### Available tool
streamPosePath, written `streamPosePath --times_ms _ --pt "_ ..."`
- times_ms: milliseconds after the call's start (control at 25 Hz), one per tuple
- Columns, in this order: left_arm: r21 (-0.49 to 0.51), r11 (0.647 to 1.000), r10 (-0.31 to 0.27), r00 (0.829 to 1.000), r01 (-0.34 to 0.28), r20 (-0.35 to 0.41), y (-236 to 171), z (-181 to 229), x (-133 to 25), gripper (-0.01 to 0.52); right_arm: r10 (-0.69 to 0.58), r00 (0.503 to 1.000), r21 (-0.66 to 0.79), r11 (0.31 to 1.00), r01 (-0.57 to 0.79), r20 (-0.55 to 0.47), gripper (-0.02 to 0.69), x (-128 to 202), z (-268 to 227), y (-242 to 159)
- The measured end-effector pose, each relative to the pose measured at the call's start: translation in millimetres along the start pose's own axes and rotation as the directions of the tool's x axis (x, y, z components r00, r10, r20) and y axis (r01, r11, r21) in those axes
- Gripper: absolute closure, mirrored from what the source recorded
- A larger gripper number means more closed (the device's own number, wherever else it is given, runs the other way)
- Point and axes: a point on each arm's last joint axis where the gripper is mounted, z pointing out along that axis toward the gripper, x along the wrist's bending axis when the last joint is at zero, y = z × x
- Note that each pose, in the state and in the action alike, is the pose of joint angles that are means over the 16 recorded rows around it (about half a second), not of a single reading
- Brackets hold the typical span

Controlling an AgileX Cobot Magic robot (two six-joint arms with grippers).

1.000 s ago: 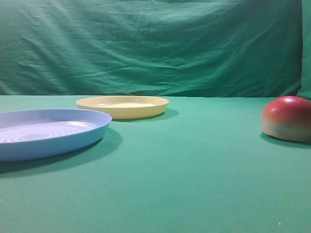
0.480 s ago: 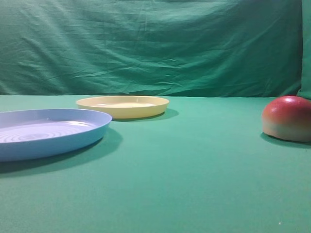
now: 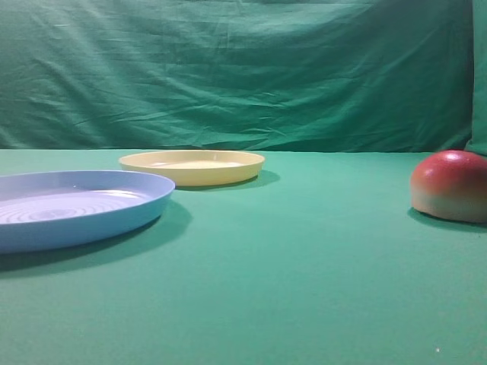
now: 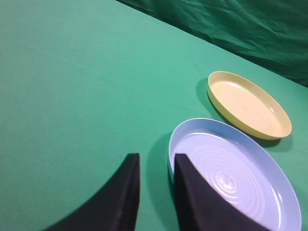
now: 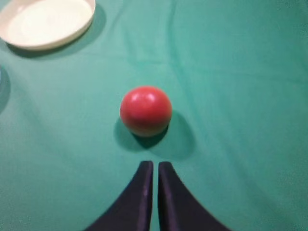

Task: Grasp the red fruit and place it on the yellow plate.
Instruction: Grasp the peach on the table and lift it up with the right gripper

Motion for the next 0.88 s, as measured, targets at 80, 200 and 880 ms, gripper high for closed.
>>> streamPosePath --times_ms 80,200,880 --pt "0.000 1.000 0.000 1.000 0.000 0.000 0.0 0.0 0.0 0.357 -0.017 1.000 0.051 0.999 0.017 -0.005 0.665 0.3 5.0 7.1" --pt "0.000 1.000 0.000 1.000 0.000 0.000 0.0 0.0 0.0 0.357 -0.045 0.999 0.108 0.993 0.046 -0.017 0.665 1.1 13.0 18.5" --pt "0.000 1.000 0.000 1.000 0.000 0.000 0.0 0.0 0.0 0.357 -0.219 0.966 0.308 0.917 0.252 -0.139 0.433 25.8 91.4 71.0"
